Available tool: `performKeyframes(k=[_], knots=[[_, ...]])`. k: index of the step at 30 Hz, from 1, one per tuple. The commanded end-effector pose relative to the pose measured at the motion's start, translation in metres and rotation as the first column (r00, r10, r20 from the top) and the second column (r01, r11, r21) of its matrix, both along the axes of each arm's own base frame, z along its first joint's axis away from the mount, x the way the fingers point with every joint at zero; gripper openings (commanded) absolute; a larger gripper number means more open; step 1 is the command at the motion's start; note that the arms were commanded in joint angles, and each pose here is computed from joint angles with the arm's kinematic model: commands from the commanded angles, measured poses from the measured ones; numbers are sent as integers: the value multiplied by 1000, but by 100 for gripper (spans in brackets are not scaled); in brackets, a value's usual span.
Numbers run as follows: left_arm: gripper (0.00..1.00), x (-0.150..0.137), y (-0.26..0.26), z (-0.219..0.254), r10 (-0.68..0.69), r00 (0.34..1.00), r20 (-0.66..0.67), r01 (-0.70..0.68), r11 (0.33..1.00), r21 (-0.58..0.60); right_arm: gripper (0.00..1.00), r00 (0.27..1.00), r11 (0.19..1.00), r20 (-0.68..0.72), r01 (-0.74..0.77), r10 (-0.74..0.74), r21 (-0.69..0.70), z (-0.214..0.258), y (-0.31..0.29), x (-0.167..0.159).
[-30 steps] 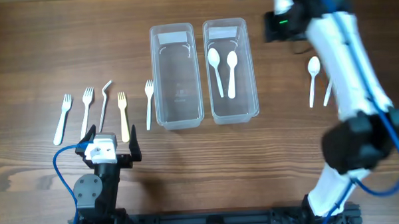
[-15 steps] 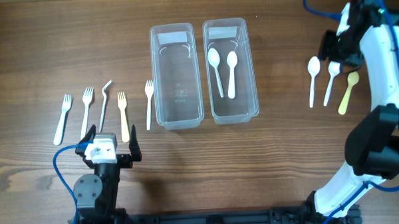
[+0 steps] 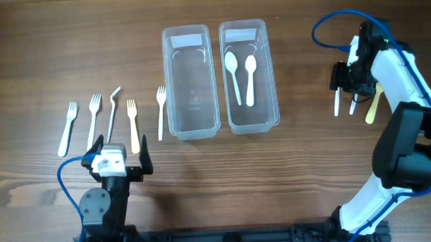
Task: Pack container
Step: 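Grasp another white spoon on the right with the right gripper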
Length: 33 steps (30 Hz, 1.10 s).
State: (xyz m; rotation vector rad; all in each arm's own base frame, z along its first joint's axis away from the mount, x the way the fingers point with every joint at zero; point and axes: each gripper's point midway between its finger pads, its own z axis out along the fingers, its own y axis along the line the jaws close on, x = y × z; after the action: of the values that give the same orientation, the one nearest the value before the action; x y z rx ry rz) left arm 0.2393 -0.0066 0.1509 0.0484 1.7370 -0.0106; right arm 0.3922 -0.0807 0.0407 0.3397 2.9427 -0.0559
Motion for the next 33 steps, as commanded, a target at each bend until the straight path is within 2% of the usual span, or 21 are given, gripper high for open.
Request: performKeyframes(k=[1,14,18,29,31,33], knots=[[100,0,0,0,-3,1000,7,3,1000,14,60,999,999,-24,-42,42,8,-18,1,-5],[100,0,0,0,-3,1000,8,3,1000,14,59,994,994,-11,-109,109,11,-38,2,6],[100,0,0,0,-3,1000,7,3,1000,14,52,993,993,-9,-115,115,19,-42,3,8],[100,0,0,0,-3,1000,8,3,1000,14,58,993,993,-27,-115,116,39,-58,6,7],[100,0,0,0,-3,1000,7,3,1000,14,51,993,993,-23,-116,117,38,-58,5,8],[100,0,0,0,-3,1000,7,3,1000,14,38,993,993,-24,-115,116,38,-58,5,8]])
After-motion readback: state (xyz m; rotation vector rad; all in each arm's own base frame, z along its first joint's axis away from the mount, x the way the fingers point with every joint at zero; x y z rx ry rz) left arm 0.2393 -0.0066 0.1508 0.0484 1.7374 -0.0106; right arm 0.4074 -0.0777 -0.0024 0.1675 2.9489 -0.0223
